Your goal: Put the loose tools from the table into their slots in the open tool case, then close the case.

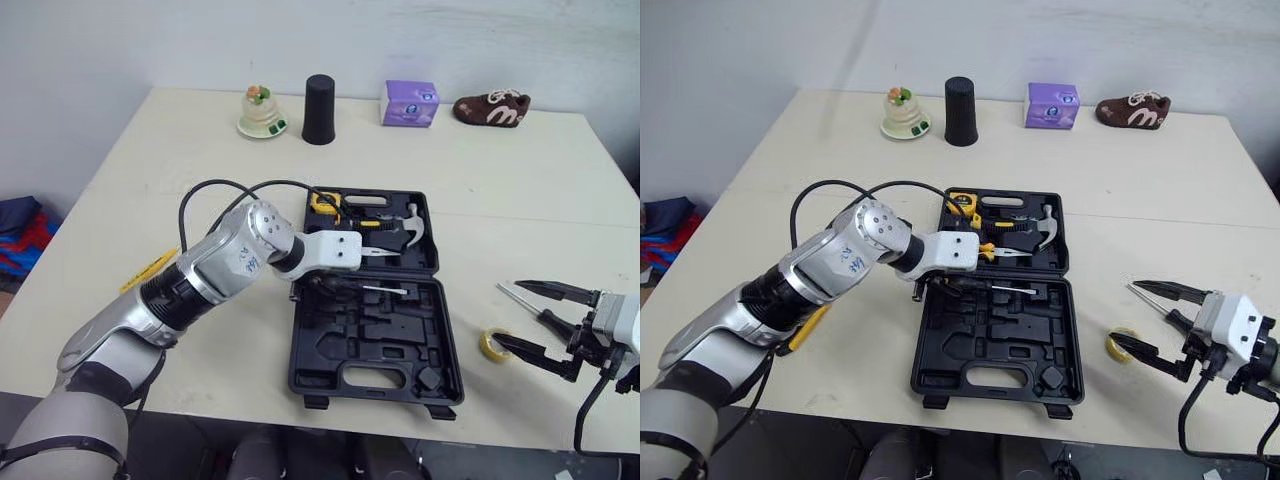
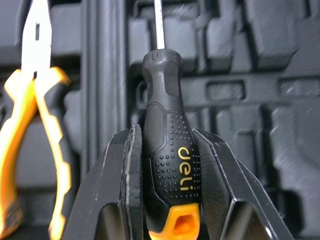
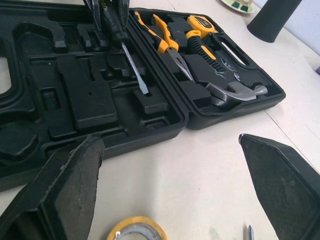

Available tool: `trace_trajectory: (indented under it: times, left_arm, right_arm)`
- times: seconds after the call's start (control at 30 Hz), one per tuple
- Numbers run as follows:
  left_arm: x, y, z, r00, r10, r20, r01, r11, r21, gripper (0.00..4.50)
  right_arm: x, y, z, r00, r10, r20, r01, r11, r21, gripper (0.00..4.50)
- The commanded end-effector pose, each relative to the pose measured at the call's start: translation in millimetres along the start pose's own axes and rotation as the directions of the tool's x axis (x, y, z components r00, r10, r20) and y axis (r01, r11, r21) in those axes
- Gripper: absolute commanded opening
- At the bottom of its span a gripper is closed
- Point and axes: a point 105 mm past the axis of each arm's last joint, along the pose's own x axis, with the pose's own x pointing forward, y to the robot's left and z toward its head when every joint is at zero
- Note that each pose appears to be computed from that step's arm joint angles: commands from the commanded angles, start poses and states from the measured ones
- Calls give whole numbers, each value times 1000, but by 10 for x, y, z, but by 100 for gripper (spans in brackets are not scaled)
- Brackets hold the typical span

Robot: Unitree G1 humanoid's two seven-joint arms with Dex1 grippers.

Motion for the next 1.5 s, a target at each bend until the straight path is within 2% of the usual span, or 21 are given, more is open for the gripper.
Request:
trace_trajectory:
  times: [0.03,0.4,0.47,0.5,0.6,0.7,0.8,0.87,0.9,0.93,1.0,1.1,1.17,1.33,1.43,1.5]
  left_arm:
    - [-46,52,40,999,34,11,-34,999,33,104]
    - [19,66,69,999,30,20,-32,998,60,104]
    - [3,51,121,998,19,66,-22,999,41,209]
    - [-5,48,147,996,15,85,-18,999,37,235]
    - [-84,56,258,984,6,180,-18,997,68,373]
    - [-145,67,280,967,6,255,-23,998,62,373]
    - [-227,140,346,918,65,391,-91,995,49,373]
    - [-297,156,445,824,90,559,-88,996,-30,320]
    - [-309,142,448,787,89,611,-49,995,-83,295]
    - [-315,130,445,763,88,640,-18,993,-115,248]
    - [-174,117,275,772,118,624,-23,987,-159,148]
    - [-33,82,176,778,130,615,-25,984,-177,2]
    - [57,53,138,793,126,597,-40,987,-155,2]
    - [351,25,19,822,169,544,-33,968,-251,2]
    - [531,-82,-157,884,125,451,17,955,-297,2]
    - [601,-150,-231,898,95,429,47,950,-309,2]
  right_arm:
    - [-18,-20,129,999,-31,22,32,999,-36,450]
    - [79,31,202,999,-32,33,33,999,-26,450]
    - [85,32,212,999,-33,35,34,999,-23,450]
    - [88,31,214,999,-33,35,34,999,-23,450]
    - [94,26,228,999,-36,37,37,999,-20,450]
    - [98,23,232,999,-38,37,38,999,-17,450]
    - [101,22,237,998,-41,38,41,999,-15,450]
    - [103,16,237,998,-46,39,46,999,-12,450]
    - [104,13,236,998,-47,39,48,999,-11,450]
    - [105,11,235,998,-48,39,48,999,-10,450]
    - [114,4,228,998,-51,40,51,999,-8,450]
    - [124,-5,217,998,-55,41,55,998,-7,450]
    - [129,-7,212,997,-57,42,58,998,-6,450]
    - [139,-7,207,997,-69,46,69,998,-2,450]
    - [127,-8,201,996,-76,43,76,997,0,450]
    - [111,-6,192,996,-83,37,83,997,2,450]
